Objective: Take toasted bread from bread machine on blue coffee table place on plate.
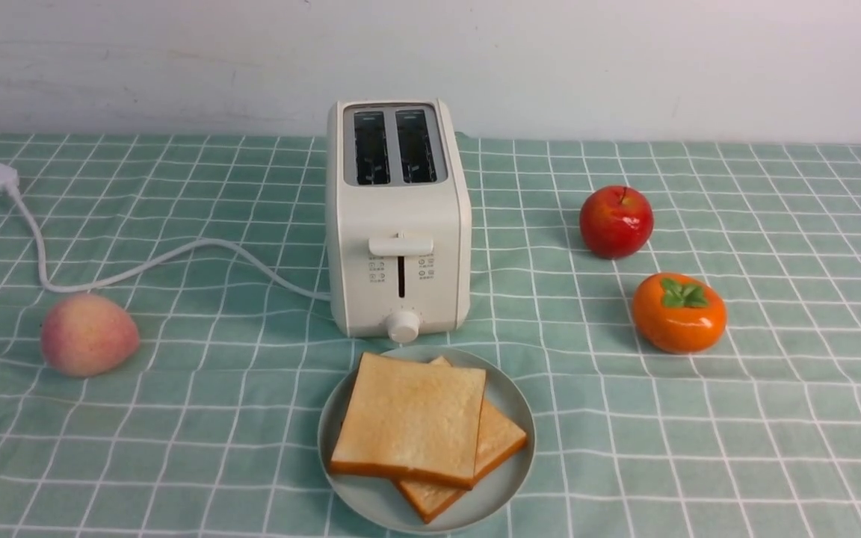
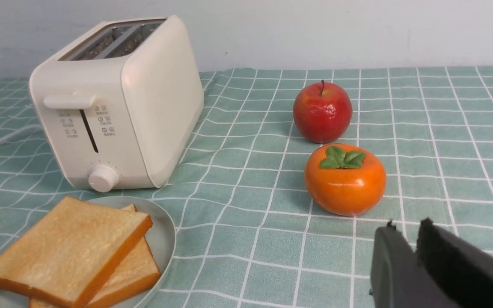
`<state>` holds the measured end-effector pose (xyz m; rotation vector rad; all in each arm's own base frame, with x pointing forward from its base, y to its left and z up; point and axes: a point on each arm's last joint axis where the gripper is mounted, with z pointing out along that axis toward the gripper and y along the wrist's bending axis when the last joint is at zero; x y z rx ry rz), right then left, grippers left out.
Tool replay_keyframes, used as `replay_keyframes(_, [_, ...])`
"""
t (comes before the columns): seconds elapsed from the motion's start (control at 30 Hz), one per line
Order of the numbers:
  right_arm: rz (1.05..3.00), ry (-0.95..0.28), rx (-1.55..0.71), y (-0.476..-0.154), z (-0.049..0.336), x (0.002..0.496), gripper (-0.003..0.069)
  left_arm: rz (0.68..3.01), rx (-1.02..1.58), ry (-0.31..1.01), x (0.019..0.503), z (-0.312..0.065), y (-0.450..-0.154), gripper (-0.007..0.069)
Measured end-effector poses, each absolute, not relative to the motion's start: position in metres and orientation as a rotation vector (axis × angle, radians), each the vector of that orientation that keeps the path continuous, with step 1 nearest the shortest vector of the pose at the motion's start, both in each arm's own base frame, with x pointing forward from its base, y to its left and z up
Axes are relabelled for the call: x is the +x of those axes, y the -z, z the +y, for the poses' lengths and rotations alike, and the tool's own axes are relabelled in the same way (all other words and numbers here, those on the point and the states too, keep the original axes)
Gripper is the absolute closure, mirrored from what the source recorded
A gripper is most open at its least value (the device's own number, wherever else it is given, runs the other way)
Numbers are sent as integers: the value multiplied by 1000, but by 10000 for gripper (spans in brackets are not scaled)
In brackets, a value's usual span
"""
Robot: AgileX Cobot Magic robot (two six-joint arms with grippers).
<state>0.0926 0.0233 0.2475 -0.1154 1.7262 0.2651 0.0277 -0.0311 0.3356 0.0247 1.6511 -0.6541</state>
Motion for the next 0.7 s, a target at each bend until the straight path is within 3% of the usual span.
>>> replay_keyframes(0.23, [1726, -265, -115, -248, 23, 93, 563, 1665, 52, 617, 28, -31, -332, 608])
replay_keyframes(0.43, [1726, -265, -115, -248, 23, 93, 556, 1616, 92, 416, 29, -21, -313, 606])
replay_keyframes(0.57, [1726, -265, -115, -248, 23, 93, 550, 1633, 11, 288, 38, -10, -268, 603])
replay_keyframes(0.7, [1726, -265, -115, -248, 23, 93, 545, 1673, -46, 267, 45, -7, -232, 596])
